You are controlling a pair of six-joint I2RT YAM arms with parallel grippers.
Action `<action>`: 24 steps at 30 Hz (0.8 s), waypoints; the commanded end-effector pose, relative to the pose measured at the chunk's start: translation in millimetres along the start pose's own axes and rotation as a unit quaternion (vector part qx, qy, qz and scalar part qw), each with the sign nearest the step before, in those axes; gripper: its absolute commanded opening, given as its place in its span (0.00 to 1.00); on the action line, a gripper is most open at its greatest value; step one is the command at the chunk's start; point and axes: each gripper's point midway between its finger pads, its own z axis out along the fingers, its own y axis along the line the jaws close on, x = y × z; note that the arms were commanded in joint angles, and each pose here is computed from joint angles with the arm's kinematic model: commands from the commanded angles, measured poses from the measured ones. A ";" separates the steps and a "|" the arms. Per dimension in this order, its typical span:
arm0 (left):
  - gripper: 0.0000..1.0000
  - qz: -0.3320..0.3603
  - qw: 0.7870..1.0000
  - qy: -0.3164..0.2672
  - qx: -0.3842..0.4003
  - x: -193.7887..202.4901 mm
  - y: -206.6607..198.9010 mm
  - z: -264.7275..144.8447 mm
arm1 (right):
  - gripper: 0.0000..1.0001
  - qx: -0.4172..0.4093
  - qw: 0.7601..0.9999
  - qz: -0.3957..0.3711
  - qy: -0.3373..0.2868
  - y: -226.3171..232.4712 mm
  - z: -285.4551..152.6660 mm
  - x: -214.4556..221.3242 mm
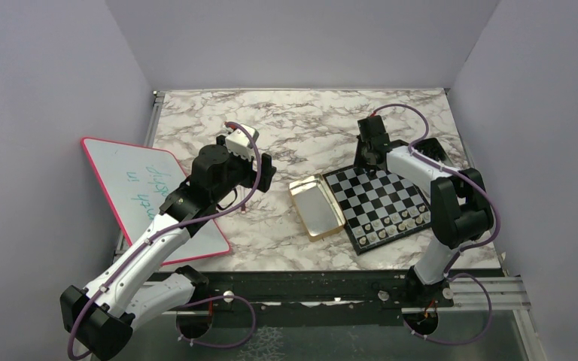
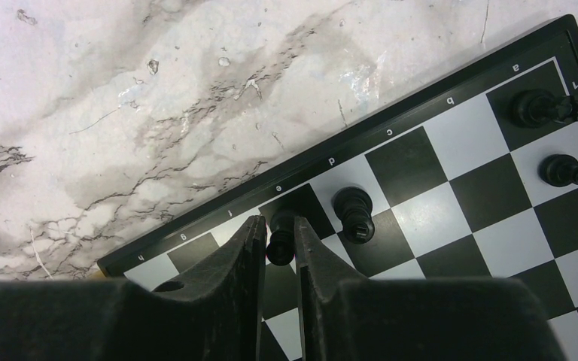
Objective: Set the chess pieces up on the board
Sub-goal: Place the chess piece on the chessboard.
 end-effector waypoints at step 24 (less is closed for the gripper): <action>0.99 0.006 1.000 -0.006 -0.007 -1.1 3.4 -0.7 | 0.24 0.004 1.000 -0.005 -0.008 -1.1 -6.1 -11.5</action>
